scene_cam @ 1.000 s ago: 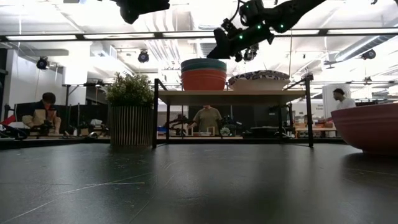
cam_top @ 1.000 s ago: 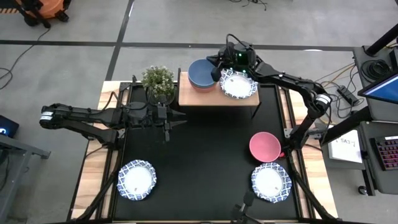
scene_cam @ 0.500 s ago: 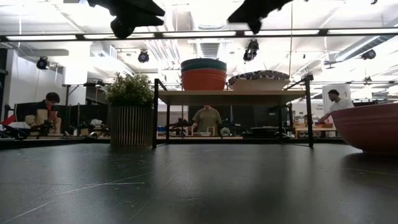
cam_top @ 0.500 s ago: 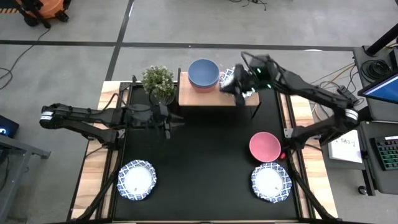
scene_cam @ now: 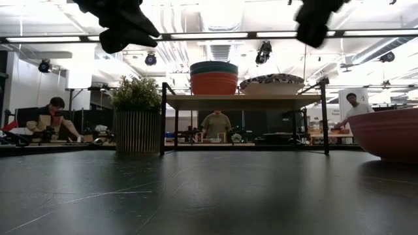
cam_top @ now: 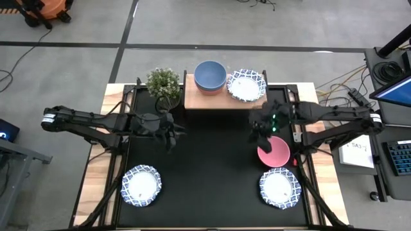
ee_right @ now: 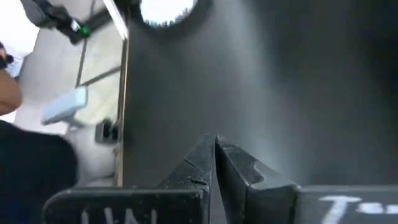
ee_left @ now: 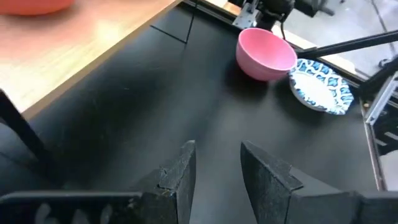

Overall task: Place and stack bowls onto a shelf
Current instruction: Stack the white patterned bowl on top of the white patterned bowl on the shelf

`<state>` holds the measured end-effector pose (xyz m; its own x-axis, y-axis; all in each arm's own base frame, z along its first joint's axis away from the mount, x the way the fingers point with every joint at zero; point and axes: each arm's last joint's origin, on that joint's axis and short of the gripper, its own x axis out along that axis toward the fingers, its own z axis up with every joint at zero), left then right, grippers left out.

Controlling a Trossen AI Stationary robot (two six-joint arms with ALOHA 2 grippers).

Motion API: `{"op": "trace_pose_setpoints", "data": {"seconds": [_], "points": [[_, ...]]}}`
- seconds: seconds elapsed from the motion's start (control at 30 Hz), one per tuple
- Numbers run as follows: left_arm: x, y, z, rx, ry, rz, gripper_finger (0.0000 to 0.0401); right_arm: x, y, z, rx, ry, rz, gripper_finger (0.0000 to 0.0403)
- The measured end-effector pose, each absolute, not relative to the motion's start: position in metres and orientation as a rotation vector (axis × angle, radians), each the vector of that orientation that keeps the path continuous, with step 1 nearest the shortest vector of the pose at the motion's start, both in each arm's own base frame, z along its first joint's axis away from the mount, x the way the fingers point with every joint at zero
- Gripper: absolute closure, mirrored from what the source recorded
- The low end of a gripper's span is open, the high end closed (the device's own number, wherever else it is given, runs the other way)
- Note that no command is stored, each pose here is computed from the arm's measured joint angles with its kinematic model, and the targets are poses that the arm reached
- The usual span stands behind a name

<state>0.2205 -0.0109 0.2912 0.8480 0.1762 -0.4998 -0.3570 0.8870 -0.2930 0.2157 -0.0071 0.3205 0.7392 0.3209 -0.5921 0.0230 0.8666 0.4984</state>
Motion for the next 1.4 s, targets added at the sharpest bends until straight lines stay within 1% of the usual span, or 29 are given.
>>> {"op": "trace_pose_setpoints", "data": {"seconds": [0.13, 0.2, 0.33, 0.4, 0.5, 0.67, 0.73, 0.8, 1.03, 1.13, 1.23, 1.4], "points": [[0.220, -0.011, 0.291, -0.368, 0.485, 0.290, 0.0292, 0.211, 0.011, 0.294, 0.659, 0.897, 0.145, 0.0394], [0.220, -0.011, 0.291, -0.353, 0.487, 0.286, 0.0292, 0.210, 0.022, 0.283, 0.684, 0.986, 0.147, 0.0394], [0.221, -0.011, 0.291, -0.322, 0.491, 0.280, 0.0292, 0.204, 0.050, 0.271, 0.562, 1.148, 0.252, 0.0394], [0.221, -0.010, 0.290, -0.300, 0.492, 0.289, 0.0292, 0.203, 0.063, 0.268, 0.500, 1.194, 0.306, 0.0394], [0.221, -0.010, 0.291, -0.287, 0.485, 0.309, 0.0292, 0.206, 0.076, 0.261, 0.414, 1.228, 0.325, 0.0394], [0.221, -0.009, 0.291, -0.282, 0.483, 0.320, 0.0292, 0.212, 0.093, 0.245, 0.336, 1.305, 0.343, 0.0390], [0.222, -0.009, 0.290, -0.281, 0.487, 0.321, 0.0292, 0.214, 0.099, 0.239, 0.296, 1.330, 0.368, 0.0378], [0.222, -0.009, 0.290, -0.281, 0.488, 0.321, 0.0292, 0.215, 0.104, 0.234, 0.269, 1.354, 0.384, 0.0358], [0.222, -0.009, 0.289, -0.276, 0.490, 0.320, 0.0292, 0.222, 0.110, 0.216, 0.213, 1.428, 0.378, 0.0257], [0.224, -0.010, 0.287, -0.266, 0.501, 0.320, 0.0292, 0.222, 0.113, 0.207, 0.169, 1.479, 0.397, 0.0226], [0.227, -0.010, 0.284, -0.262, 0.515, 0.322, 0.0292, 0.224, 0.115, 0.200, 0.136, 1.517, 0.408, 0.0212], [0.232, -0.010, 0.279, -0.255, 0.539, 0.325, 0.0292, 0.223, 0.114, 0.192, 0.077, 1.582, 0.431, 0.0209]]}}
